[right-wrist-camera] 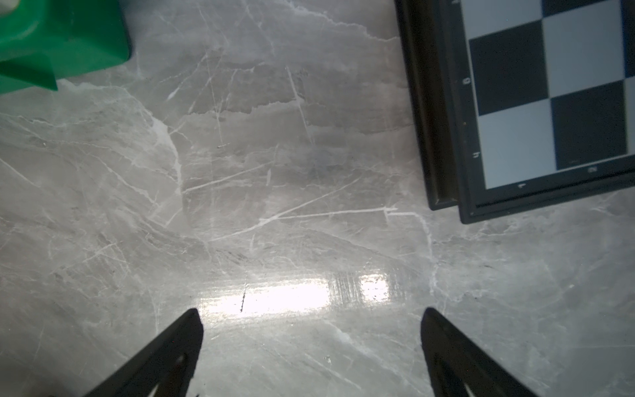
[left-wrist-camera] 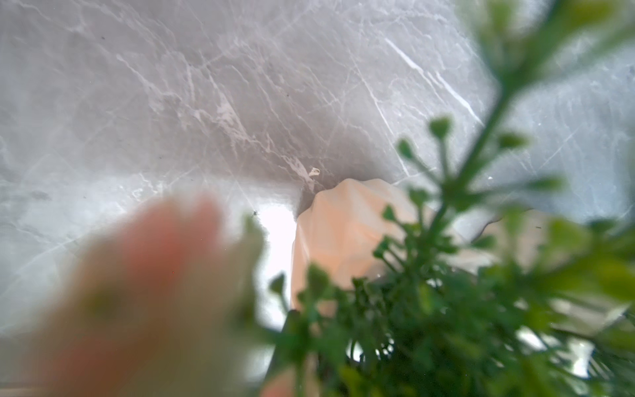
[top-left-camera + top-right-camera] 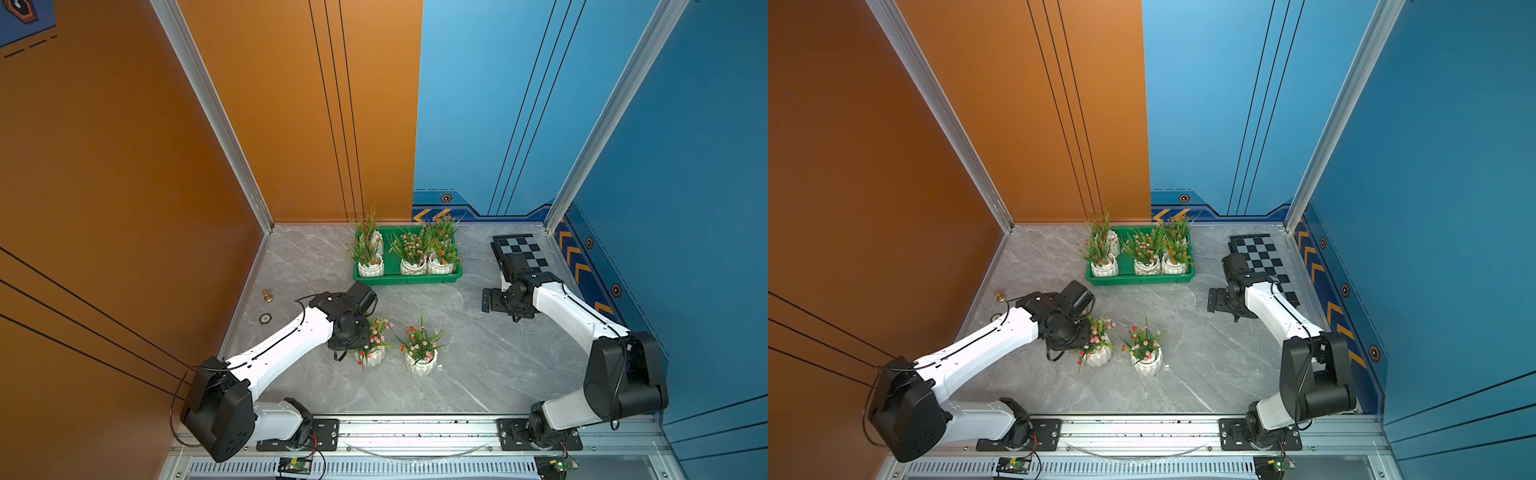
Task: Put the potted gypsophila into the storage box
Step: Pick up the baby's breath potted plant from the center of the board, then place the baby's breath potted plant at the storage box.
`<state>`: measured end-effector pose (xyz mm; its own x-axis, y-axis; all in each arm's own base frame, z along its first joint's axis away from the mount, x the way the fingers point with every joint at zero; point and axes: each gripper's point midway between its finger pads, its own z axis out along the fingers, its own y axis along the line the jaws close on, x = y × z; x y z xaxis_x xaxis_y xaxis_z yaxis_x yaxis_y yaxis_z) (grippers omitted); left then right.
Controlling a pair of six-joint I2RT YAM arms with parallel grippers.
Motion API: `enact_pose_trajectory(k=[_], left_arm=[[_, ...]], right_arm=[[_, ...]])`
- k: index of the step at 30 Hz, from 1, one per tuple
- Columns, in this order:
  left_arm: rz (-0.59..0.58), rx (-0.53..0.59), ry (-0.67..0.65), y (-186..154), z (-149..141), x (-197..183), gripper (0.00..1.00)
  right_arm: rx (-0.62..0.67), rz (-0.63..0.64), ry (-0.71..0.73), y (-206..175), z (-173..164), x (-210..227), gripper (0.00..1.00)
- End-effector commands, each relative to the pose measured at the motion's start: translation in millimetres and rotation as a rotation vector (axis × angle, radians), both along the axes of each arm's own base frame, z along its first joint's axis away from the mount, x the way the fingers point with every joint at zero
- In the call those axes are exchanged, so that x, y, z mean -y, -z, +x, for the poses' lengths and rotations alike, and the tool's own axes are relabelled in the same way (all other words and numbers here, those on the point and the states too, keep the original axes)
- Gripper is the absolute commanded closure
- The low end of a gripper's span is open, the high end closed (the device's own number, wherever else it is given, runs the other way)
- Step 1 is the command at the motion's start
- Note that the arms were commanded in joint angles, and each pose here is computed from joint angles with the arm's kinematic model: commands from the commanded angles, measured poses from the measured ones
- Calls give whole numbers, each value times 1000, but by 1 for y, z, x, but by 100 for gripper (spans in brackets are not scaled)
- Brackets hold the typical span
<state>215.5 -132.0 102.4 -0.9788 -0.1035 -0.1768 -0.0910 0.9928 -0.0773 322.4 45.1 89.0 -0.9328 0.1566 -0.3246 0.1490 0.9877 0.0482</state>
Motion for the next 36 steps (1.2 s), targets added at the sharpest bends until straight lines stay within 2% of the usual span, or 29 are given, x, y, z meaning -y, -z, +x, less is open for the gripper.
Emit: enact_pose_trajectory(k=[1,2,12,21,28,36], left_arm=[[34,15,23,-8,10,-10,100],[21,42,19,-18,19,-7,100],[71,80,-21,-26,51,-21,100],[76,120,-48,-39,84,-15,100],[36,180,-60,-63,116,-3,100],[-14,203,-56,-76,139,5,100]], right_arm=[[11,15,-5,-3,7,-4,0],[12,15,-5,-3,7,-4,0],[9,11,-2,-2,6,-3,0],[8,15,-4,-1,7,-3,0],[7,13,-6,0,8,-3,0],[8,14,0,0,9,-1,0]])
